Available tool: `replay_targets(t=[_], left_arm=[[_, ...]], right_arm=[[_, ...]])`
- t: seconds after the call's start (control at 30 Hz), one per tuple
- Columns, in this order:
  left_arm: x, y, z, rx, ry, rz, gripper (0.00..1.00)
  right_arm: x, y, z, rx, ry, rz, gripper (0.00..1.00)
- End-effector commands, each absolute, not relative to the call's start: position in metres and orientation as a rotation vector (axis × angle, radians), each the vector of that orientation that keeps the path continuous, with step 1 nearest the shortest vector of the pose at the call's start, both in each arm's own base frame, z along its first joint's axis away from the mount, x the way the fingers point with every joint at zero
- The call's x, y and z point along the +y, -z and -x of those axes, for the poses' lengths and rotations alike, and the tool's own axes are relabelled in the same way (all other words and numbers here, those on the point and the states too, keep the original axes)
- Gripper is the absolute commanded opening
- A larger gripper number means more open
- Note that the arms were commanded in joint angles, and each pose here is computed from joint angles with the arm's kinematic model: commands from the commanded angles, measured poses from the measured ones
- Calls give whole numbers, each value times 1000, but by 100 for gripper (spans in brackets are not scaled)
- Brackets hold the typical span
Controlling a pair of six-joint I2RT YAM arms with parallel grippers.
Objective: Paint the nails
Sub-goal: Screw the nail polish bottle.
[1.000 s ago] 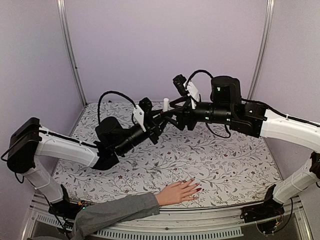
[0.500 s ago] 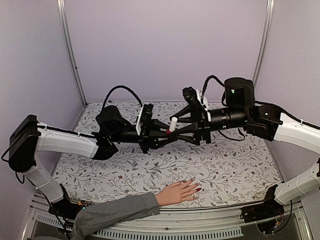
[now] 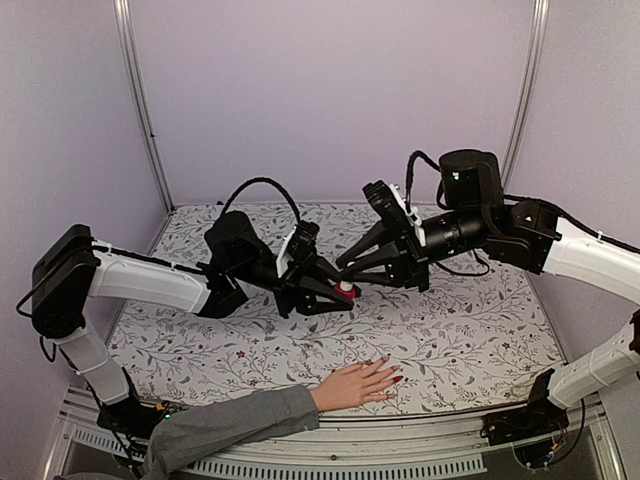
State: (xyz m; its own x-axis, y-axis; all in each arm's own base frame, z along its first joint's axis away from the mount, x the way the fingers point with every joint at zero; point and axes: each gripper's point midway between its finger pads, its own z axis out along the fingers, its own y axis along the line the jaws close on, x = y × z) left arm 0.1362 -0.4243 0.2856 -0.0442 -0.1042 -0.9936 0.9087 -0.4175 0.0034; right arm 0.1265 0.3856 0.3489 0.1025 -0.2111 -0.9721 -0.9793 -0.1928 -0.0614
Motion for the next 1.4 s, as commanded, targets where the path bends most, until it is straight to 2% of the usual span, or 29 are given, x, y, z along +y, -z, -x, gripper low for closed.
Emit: replay_targets(t=[0.0, 0.37, 0.77, 1.37], left_arm=[[-422, -300, -137, 848, 1586, -1410, 0], [-419, -311, -153, 851, 1517, -1313, 0], [-416, -333, -201, 965, 1225, -1050, 0], [-427, -327, -261, 1136, 674, -730, 0]], right_arm=[[390, -348, -125, 1228, -1203, 1583, 14], [393, -343, -132, 1274, -1182, 1566, 0], [401, -339, -175, 1462, -1040, 1365, 0], [409, -328, -224, 1623, -909, 1138, 0]])
